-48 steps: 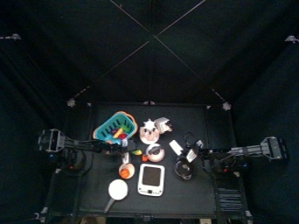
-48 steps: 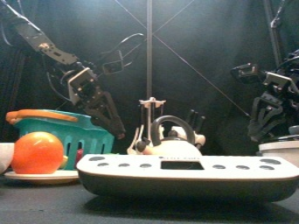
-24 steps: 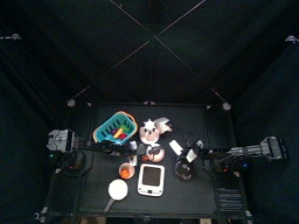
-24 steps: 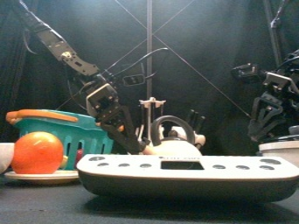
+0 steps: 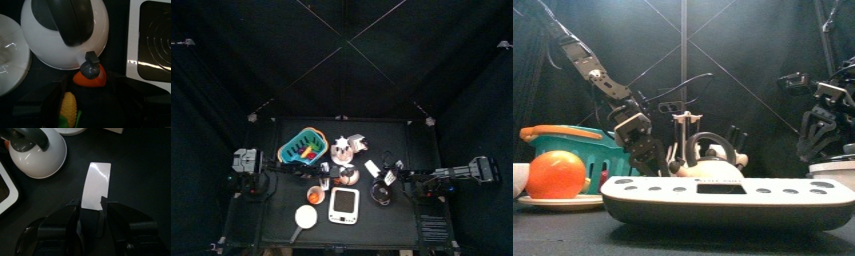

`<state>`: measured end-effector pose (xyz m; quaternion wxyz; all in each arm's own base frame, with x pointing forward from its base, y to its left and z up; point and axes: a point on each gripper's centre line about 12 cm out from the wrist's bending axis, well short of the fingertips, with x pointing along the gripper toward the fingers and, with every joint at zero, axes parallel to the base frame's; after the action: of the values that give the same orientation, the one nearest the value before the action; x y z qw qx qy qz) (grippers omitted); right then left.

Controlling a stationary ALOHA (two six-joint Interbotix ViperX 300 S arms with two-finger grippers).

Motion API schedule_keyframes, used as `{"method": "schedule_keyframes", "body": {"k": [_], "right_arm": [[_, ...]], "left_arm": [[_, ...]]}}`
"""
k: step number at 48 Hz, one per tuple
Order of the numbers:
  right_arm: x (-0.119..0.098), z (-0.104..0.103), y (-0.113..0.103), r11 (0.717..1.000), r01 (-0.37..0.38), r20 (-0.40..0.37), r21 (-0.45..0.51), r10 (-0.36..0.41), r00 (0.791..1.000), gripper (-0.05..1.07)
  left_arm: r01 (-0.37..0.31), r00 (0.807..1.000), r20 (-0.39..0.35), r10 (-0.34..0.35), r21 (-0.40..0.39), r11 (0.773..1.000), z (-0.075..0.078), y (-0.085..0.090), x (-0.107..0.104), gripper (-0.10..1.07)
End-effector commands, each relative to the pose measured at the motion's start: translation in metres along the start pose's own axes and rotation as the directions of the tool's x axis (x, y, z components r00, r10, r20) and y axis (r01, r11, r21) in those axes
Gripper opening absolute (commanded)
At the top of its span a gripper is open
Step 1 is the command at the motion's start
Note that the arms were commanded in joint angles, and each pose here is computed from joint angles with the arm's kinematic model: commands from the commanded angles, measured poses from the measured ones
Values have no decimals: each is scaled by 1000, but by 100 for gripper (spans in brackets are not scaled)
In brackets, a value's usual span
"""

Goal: Grab carrot bottom

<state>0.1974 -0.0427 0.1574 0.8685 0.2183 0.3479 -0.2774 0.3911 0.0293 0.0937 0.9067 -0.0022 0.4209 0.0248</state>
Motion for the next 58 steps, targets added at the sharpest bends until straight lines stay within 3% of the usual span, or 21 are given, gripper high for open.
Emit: {"method": "schedule_keyframes", "body": {"k": [1,19,34,49,58], "right_arm": [[-1,3,3,1000,-10,10,0,10,1000,77],[-1,3,2,1000,-10,8,1,10,1000,77],[-1,2,2,1000,-10,7,3,10,1000,77],[-1,2,2,1000,-10,7,4,10,1000,77],[-1,2,2,1000,-10,7,4,10,1000,77]], "left_arm": [[-4,1000,29,4,-4,1000,11,2,-1,98],[-3,1000,12,3,-4,1000,6,2,4,94],[2,1000,4,-2,-5,1000,6,1,0,70],[32,999,0,-32,-2,999,15,-3,-26,70],[32,999,-4,-32,3,999,11,-3,-31,70]]}}
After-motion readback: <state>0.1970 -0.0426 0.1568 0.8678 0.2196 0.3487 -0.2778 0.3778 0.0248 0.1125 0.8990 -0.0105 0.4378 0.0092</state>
